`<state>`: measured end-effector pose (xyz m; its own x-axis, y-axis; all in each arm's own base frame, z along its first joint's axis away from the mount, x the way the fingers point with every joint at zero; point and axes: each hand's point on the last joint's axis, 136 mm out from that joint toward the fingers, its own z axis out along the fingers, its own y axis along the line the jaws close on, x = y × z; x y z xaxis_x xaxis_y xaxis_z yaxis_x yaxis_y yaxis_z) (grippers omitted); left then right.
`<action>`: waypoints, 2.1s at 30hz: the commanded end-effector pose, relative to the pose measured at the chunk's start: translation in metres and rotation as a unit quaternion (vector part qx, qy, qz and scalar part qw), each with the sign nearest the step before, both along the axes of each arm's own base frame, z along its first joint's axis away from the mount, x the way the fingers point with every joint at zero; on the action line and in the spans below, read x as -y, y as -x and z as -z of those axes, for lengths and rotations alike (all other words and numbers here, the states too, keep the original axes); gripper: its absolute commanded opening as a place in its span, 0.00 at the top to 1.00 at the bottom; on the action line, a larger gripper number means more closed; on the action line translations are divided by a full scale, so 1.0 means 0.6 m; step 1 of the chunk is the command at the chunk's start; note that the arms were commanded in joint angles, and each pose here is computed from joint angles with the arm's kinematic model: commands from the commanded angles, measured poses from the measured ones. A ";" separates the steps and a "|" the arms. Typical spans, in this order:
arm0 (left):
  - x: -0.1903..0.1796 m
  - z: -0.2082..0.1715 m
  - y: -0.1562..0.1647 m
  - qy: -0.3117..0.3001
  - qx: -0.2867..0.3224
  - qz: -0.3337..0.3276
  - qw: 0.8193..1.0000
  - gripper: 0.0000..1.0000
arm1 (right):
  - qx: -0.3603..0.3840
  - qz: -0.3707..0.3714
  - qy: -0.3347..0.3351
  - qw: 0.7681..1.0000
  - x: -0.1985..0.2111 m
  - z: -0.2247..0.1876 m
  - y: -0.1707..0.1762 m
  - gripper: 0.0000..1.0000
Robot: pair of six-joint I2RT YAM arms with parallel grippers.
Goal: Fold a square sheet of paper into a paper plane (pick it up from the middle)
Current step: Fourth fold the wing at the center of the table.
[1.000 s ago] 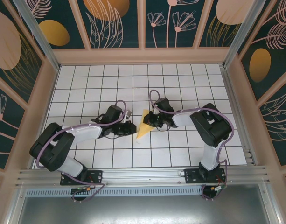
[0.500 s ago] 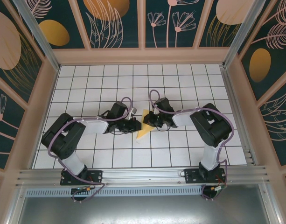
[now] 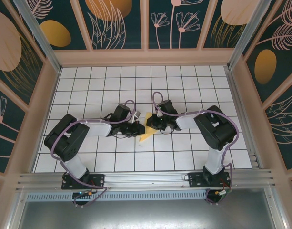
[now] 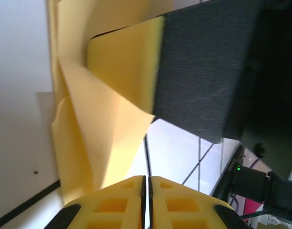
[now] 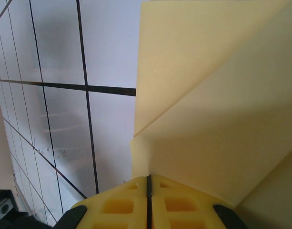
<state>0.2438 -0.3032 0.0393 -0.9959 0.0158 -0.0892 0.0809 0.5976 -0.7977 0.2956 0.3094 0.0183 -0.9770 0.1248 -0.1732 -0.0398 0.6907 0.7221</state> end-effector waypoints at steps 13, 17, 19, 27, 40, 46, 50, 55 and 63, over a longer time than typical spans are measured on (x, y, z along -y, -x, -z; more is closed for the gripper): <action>-0.064 0.100 0.047 -0.118 -0.042 -0.008 0.992 0.90 | -0.030 0.018 0.060 0.998 0.033 0.059 0.010 0.91; -0.069 0.087 0.056 -0.111 -0.039 -0.009 0.993 0.89 | -0.030 0.018 0.060 0.998 0.033 0.060 0.009 0.91; -0.063 0.064 0.056 -0.089 -0.029 -0.009 0.996 0.88 | -0.030 0.018 0.061 0.998 0.033 0.060 0.010 0.91; -0.025 -0.030 0.026 -0.012 0.022 -0.013 1.000 0.86 | -0.029 0.019 0.060 0.998 0.034 0.058 0.009 0.91; -0.067 -0.015 0.015 -0.090 0.033 -0.064 0.993 0.87 | -0.028 0.018 0.060 0.998 0.034 0.057 0.009 0.91; -0.009 -0.077 0.015 0.024 0.055 -0.026 0.998 0.85 | -0.029 0.020 0.060 0.998 0.034 0.059 0.010 0.91; 0.018 -0.059 0.021 0.015 0.044 0.013 0.999 0.85 | -0.028 0.019 0.059 0.998 0.034 0.057 0.010 0.91; 0.015 -0.007 0.025 -0.026 0.019 0.011 0.999 0.87 | -0.029 0.020 0.060 0.998 0.035 0.058 0.010 0.91; -0.039 0.081 0.050 -0.120 -0.018 -0.005 0.993 0.91 | -0.030 0.019 0.063 0.997 0.036 0.060 0.011 0.91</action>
<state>0.2256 -0.2976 0.0185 -0.9959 0.0119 -0.0895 0.0720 0.7027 -0.7078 0.2956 0.3093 0.0178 -0.9771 0.1248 -0.1725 -0.0391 0.6913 0.7215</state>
